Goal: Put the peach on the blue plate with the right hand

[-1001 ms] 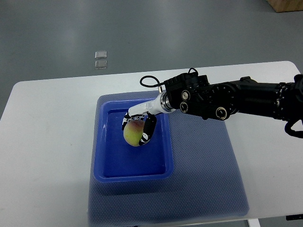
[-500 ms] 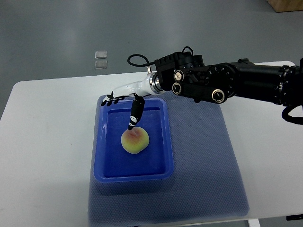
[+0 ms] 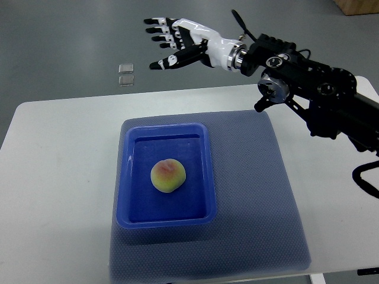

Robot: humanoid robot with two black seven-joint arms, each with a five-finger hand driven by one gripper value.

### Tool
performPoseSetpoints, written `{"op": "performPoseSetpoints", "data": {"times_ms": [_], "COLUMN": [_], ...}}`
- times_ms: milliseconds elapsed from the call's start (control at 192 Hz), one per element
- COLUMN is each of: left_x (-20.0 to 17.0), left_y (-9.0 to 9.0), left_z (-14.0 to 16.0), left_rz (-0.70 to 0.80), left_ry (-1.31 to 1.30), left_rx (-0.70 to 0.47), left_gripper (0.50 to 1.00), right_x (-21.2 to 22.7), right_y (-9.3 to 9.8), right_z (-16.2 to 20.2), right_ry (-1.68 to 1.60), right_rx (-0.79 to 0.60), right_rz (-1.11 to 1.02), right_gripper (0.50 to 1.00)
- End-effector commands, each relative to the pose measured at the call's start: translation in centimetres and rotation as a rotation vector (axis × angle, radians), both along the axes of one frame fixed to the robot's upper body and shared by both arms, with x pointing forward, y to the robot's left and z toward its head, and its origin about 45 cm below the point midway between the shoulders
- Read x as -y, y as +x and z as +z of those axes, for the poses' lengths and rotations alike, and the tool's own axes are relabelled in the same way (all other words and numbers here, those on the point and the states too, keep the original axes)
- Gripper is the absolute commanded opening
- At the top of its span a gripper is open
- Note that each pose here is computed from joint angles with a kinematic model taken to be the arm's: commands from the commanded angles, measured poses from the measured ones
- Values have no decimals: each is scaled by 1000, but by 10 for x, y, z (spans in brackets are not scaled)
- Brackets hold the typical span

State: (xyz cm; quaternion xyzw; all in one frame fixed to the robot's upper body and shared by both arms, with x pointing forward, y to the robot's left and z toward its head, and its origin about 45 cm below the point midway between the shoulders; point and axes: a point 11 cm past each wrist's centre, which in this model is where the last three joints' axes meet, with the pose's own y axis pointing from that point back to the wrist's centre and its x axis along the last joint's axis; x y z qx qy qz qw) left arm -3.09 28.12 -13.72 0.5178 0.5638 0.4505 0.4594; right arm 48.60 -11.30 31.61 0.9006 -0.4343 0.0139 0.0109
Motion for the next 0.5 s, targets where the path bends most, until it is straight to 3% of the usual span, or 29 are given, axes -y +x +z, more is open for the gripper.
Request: {"op": "performPoseSetpoints", "data": {"times_ms": [0, 83, 214, 344, 495], "left_x": [1, 1, 1, 1, 1], "left_y": [0, 0, 0, 0, 0], "left_z": [0, 0, 0, 0, 0], "left_rz": [-2, 1, -1, -2, -2], "left_ry": [-3, -3, -3, -3, -3], "left_rx": [0, 0, 1, 0, 0], "left_gripper": [1000, 1000, 1000, 1000, 1000], "right_x": [60, 102, 132, 152, 156], "right_y": [5, 0, -8, -15, -17], "right_z": [-30, -53, -86, -111, -115], "right_ry": [294, 531, 734, 858, 944], "right_rx": [-140, -225, -323, -342, -342], "right_rz": [-230, -368, -483, -544, -555], "right_gripper": [930, 930, 930, 930, 930]}}
